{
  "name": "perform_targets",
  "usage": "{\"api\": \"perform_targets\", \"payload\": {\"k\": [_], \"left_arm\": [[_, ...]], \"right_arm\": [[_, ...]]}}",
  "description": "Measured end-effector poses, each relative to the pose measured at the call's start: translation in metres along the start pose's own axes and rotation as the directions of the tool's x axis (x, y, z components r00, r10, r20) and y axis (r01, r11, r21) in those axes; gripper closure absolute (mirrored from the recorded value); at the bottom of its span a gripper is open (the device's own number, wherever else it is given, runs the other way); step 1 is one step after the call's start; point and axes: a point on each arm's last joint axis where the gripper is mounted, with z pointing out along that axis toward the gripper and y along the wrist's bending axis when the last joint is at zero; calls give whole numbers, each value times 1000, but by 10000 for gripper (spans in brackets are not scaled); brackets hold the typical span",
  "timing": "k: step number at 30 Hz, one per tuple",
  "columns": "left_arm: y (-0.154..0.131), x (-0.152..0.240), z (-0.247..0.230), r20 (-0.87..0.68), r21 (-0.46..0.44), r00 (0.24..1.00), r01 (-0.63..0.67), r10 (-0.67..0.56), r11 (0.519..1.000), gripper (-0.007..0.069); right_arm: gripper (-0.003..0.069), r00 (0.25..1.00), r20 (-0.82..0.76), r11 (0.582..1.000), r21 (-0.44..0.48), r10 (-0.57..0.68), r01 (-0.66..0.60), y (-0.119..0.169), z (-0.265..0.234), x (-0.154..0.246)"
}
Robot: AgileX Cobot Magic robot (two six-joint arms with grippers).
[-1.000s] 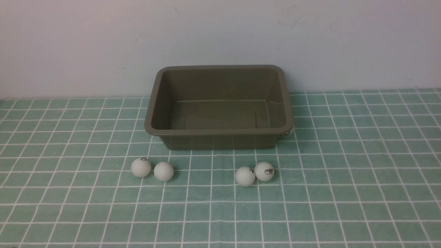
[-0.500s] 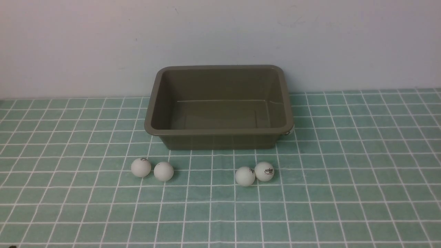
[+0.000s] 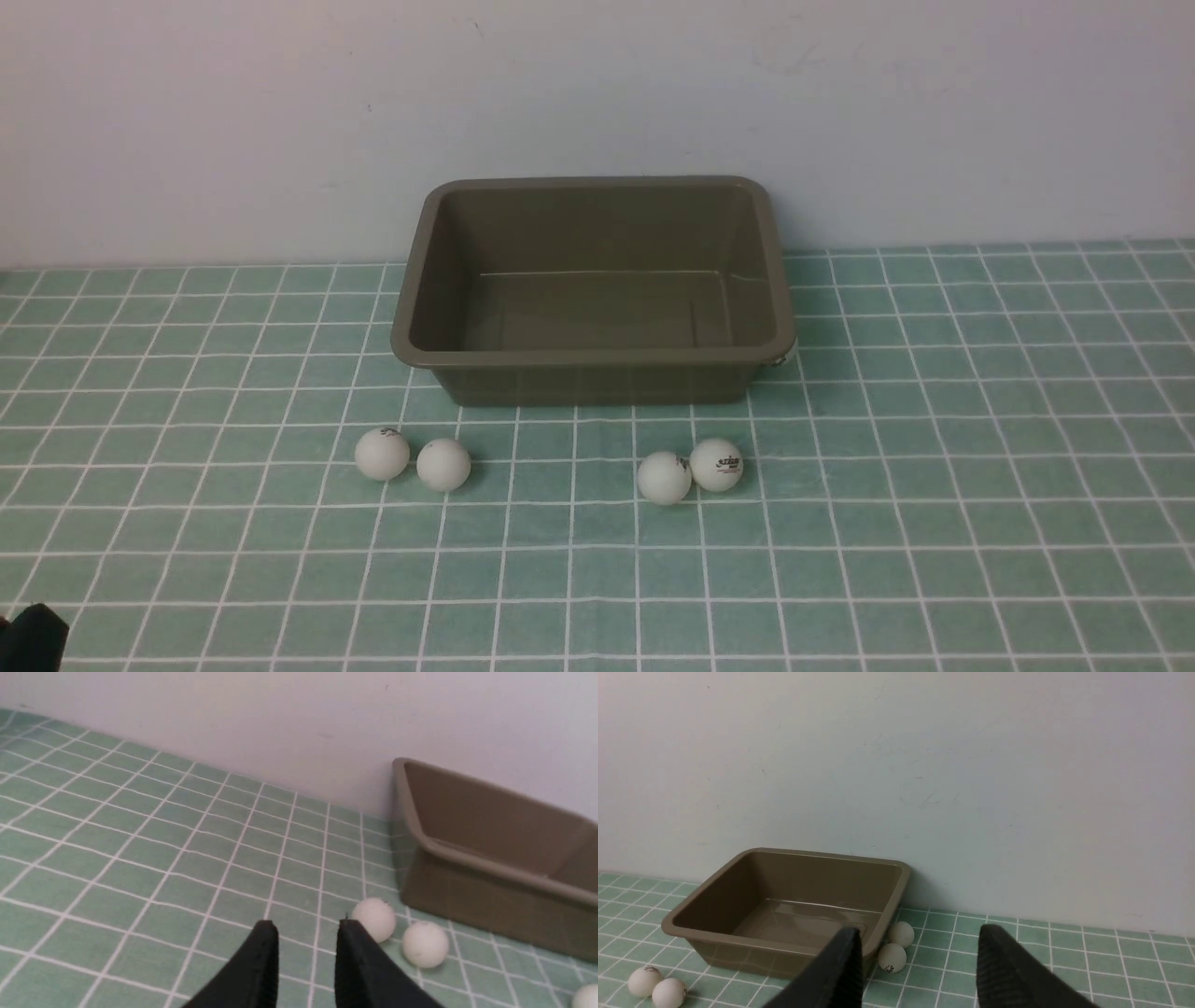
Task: Put the table tennis balls in the box on the green coffee tablecloth.
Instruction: 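Reach for and grasp a ping pong ball on the table beside the basket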
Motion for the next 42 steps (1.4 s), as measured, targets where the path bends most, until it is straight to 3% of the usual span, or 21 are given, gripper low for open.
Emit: {"api": "perform_targets", "payload": {"k": [7,15,27,34,38,42], "left_arm": [[-3,-1,0,7,27,990,141,-141,990,462],[-6,-3,0,7,70,948,318,-320,945,462],[-8,-6,-1,23,105,880,469,-474,877,462],[-7,-8,-1,42,103,886,456,-462,884,458],[-18,4,-2,-99,164,962,270,-256,949,403],[-34,2,-9,-149,305,987,109,-66,946,330]], "right_arm": [[344,1000,-21,1000,-6,-2,2,1,0,2],[344,1000,-24,1000,-8,-2,2,1,0,2],[344,1000,-25,1000,-8,-2,2,1,0,2],[344,999,-36,1000,-13,-3,2,1,0,3],[344,999,-41,1000,-14,-2,1,1,0,4],[344,999,-50,1000,-14,1,-2,1,2,8]]}}
